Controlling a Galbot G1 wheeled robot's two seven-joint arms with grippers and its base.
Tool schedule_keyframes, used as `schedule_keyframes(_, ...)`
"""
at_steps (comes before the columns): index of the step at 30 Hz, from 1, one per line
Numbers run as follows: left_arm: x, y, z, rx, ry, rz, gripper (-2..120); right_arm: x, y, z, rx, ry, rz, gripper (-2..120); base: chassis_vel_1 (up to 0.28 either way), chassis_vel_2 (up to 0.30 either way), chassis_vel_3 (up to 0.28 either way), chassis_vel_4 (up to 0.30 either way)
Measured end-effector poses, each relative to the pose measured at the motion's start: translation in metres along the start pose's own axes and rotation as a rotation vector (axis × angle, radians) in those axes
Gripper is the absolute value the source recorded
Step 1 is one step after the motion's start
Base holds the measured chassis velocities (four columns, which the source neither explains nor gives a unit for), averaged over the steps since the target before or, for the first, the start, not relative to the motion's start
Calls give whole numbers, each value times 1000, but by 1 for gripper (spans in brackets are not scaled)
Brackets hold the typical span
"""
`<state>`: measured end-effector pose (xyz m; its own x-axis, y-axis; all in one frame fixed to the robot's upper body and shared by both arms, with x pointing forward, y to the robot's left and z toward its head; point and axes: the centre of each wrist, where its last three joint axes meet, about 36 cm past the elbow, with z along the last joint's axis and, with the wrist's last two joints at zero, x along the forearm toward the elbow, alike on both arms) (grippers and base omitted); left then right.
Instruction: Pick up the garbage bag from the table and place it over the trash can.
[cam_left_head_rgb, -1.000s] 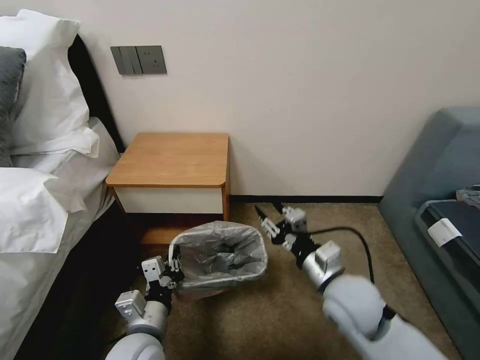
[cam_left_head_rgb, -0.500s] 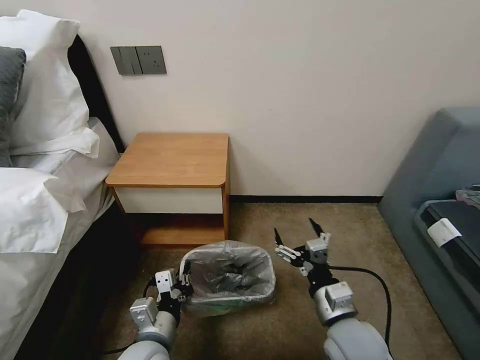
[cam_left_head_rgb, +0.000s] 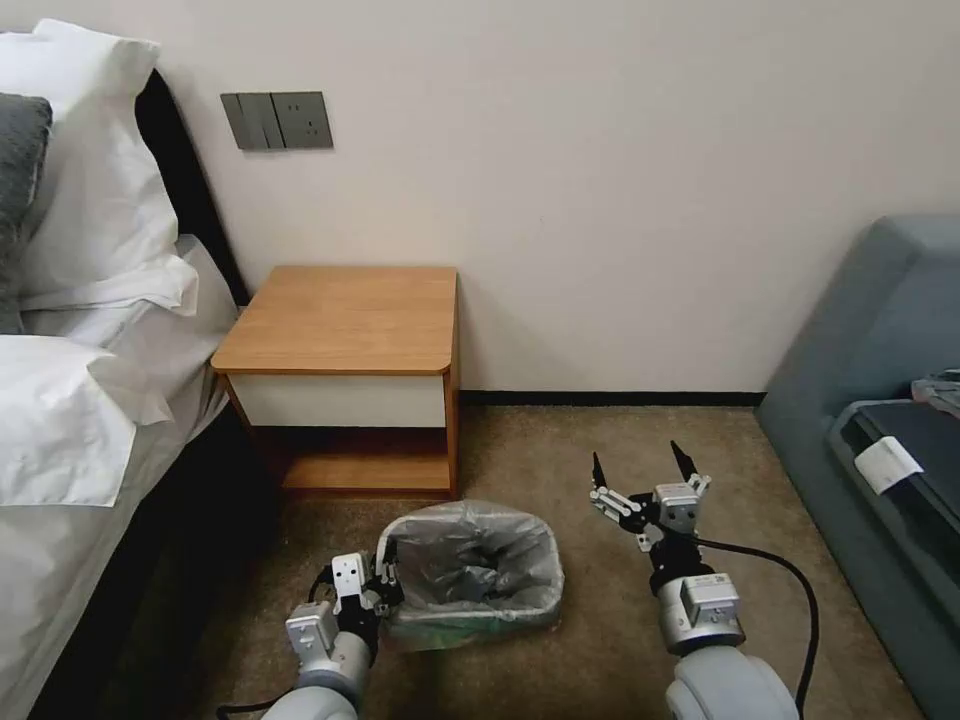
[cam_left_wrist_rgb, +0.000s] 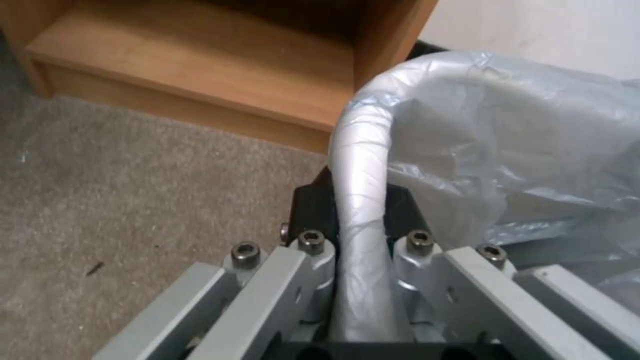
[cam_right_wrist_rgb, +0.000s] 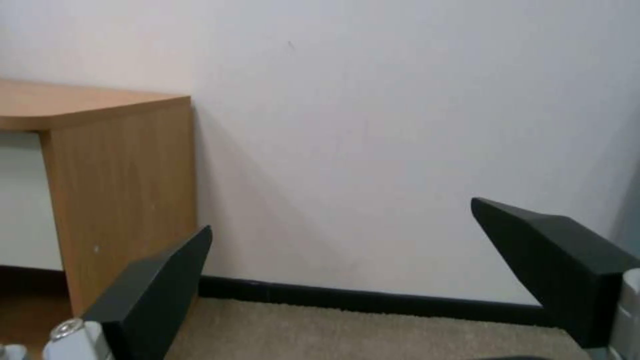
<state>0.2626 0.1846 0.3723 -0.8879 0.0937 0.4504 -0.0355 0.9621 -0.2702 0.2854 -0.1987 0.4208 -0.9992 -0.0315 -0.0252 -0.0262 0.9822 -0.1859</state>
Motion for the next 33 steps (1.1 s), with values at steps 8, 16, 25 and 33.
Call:
schedule_keyframes(8, -5, -4, -1, -8, 19, -7, 30, -1, 0, -2, -4, 1, 1, 100, 0, 0, 0, 0)
schedule_keyframes(16, -9, -3, -6, -30, -1, -15, 56, -3, 2, -3, -8, 0, -3, 100, 0, 0, 0, 0)
schedule_keyframes(25, -8, -3, -14, -43, -45, -13, 89, -3, 3, -3, -3, 10, -14, 100, 0, 0, 0, 0)
schedule_keyframes(33, 10, 2, -30, -62, -133, -29, 100, 3, -4, -8, -36, 29, -36, 100, 0, 0, 0, 0)
